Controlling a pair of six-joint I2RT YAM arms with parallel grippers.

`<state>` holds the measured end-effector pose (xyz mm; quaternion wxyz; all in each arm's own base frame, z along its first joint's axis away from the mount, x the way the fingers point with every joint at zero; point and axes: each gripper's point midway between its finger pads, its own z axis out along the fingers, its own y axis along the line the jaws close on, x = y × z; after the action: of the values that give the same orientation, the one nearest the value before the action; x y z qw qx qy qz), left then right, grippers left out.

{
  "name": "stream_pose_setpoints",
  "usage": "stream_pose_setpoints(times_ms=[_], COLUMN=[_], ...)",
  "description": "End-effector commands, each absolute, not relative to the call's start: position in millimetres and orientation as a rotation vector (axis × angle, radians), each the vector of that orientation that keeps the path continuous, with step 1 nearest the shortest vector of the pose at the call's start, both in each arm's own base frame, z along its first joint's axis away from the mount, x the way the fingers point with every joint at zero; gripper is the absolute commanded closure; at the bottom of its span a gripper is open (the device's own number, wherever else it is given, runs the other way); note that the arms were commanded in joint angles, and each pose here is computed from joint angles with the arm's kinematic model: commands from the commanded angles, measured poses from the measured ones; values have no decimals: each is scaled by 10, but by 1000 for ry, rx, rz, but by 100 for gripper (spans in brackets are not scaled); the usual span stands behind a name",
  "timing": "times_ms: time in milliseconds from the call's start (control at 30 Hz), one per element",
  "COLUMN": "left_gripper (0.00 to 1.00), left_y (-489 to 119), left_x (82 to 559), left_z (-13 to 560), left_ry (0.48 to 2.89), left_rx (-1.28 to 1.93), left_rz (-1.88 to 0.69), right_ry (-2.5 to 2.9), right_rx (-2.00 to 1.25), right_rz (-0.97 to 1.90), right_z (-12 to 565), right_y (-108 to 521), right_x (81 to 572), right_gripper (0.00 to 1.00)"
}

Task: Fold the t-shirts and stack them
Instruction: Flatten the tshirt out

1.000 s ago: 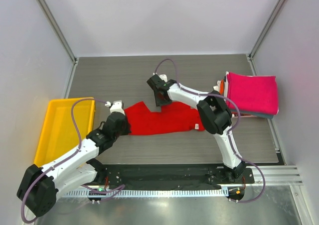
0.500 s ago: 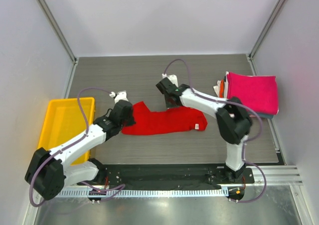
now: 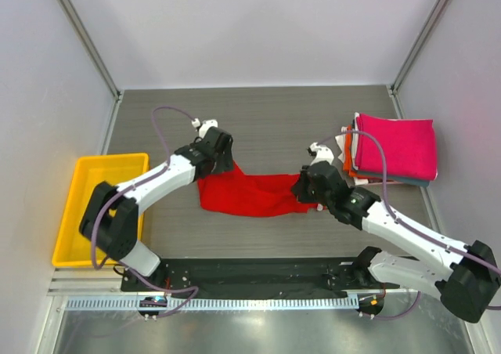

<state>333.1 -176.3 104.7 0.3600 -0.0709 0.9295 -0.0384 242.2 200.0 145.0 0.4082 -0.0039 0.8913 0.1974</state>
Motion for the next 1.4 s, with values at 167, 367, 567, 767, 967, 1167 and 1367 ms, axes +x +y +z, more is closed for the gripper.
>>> stream_pose_setpoints(times_ms=[167, 367, 567, 767, 967, 1167, 1367], left_gripper=[26, 24, 13, 79, 100, 100, 100], left_y=[-1756, -1702, -1507, -1498, -1446, -1266, -892], left_x=[3403, 3474, 3491, 3438, 3690, 4296, 4359], left_z=[643, 456, 266, 72, 502, 1655, 2807], left_ry=[2569, 2606, 2652, 2728, 2635, 2428, 2122], left_rx=[-156, -159, -233, -244, -338, -503, -619], left_rz=[18, 104, 220, 177, 55, -211, -354], right_ry=[2221, 2275, 2270, 2261, 2242, 2077, 1908], right_rx=[96, 88, 92, 106, 138, 292, 331], right_rz=[750, 745, 736, 699, 517, 171, 266], right_z=[1283, 1127, 1143, 1181, 1347, 2128, 2950], right_y=[1927, 1810, 1748, 1723, 1646, 1314, 1222], right_x=[1957, 1767, 1723, 1786, 2077, 2610, 2616], right_gripper=[99, 99, 99, 99, 99, 99, 99])
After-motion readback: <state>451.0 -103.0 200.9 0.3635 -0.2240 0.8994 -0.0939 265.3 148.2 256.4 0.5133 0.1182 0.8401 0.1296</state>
